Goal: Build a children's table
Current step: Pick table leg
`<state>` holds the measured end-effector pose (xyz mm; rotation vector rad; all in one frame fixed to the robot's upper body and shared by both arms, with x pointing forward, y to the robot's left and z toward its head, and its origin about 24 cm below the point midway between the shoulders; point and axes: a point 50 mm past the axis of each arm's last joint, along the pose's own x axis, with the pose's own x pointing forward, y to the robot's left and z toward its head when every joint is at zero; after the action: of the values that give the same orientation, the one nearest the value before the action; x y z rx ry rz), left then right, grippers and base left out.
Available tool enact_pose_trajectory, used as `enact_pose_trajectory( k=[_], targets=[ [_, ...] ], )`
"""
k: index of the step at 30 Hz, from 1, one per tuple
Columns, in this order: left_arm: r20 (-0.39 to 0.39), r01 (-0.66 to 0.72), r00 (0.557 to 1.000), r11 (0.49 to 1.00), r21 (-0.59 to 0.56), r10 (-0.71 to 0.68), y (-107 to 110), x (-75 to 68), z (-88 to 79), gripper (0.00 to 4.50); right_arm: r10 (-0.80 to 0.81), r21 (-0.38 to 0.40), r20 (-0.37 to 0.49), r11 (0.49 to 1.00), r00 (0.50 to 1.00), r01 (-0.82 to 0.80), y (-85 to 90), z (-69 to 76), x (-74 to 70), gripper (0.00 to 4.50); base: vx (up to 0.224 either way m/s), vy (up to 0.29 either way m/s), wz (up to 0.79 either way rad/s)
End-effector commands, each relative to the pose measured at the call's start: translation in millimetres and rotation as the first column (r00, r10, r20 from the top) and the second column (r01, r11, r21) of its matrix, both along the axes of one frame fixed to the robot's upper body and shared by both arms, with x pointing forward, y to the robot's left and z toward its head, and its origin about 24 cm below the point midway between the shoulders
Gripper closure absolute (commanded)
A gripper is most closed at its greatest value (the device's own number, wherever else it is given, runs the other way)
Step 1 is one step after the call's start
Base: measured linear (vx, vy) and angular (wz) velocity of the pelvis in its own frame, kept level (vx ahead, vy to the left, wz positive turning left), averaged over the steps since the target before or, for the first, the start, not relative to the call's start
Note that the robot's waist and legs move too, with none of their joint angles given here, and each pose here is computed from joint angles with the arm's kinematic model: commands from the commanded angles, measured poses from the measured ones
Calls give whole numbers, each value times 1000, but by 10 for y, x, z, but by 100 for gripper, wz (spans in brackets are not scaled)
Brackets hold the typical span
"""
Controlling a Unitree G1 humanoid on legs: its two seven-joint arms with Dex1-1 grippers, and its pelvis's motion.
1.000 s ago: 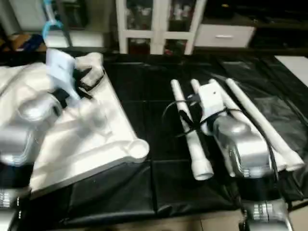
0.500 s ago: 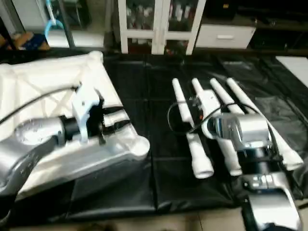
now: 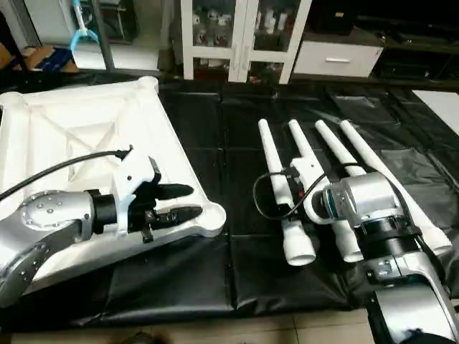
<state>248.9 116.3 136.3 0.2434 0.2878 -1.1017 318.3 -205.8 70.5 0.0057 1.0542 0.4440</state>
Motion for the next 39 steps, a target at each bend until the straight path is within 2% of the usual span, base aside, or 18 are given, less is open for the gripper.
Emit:
enact_pose_trajectory(
  k=[1,5,11,17,23,25,26,28,29,30,31,32,33,35,36,37,38,39],
  targets=[
    [1,19,1000,1000,-2,-19,-32,-24,28,218,-3,-20,-18,1000,1000,2,-74,-3,-14,115,0,0,0],
    [-3,21,1000,1000,7,-21,-29,-38,20,218,-6,-7,-18,1000,1000,6,-76,-4,-14,129,0,0,0],
    [10,-6,1000,1000,8,5,-5,-19,21,218,-20,15,-18,1000,1000,20,-95,5,-18,199,0,0,0],
    [13,-38,999,999,17,38,19,14,-2,218,-23,32,-13,999,1000,24,-88,26,-25,242,0,0,0],
    [44,-112,993,993,-37,114,18,104,71,218,-61,43,40,997,997,60,-132,122,-3,265,0,0,0],
    [59,-205,976,975,-86,210,19,229,101,201,-74,76,107,995,992,66,-113,278,23,266,0,0,0],
    [61,-223,971,970,-97,230,17,254,108,191,-77,83,119,994,990,67,-111,306,26,266,0,0,0],
    [-10,-408,911,894,-184,413,44,450,151,181,-99,127,225,989,969,72,-97,443,81,266,0,0,0],
    [-71,-502,862,826,-255,502,43,555,192,181,-150,176,383,981,911,87,-90,593,166,266,0,0,0],
    [-81,-511,857,818,-264,509,40,567,197,171,-159,184,406,979,900,90,-90,615,178,266,0,0,0],
    [-93,-519,851,801,-297,517,25,584,226,157,-160,200,472,977,867,72,-68,675,193,266,0,0,0],
    [-105,-522,847,780,-345,520,6,600,272,141,-137,204,537,979,832,29,-25,735,187,266,0,0,0],
    [-105,-522,847,780,-345,520,6,600,272,141,-137,204,537,979,832,29,-25,735,187,266,0,0,0],
    [-145,-502,857,740,-448,494,-33,620,390,130,-50,212,621,972,782,-106,122,859,114,266,0,0,0],
    [-161,-483,868,726,-490,469,-56,624,451,118,-6,225,647,957,763,-183,207,926,52,266,0,0,0],
    [-189,-449,888,705,-548,418,-96,620,533,107,71,248,678,915,732,-318,344,1020,-74,266,0,0,0],
    [-189,-449,888,705,-548,418,-96,620,533,107,71,248,678,915,732,-318,344,1020,-74,266,0,0,0],
    [-215,-419,906,693,-587,365,-135,598,598,99,138,260,693,868,708,-423,449,1072,-193,267,0,0,0]
  ],
)
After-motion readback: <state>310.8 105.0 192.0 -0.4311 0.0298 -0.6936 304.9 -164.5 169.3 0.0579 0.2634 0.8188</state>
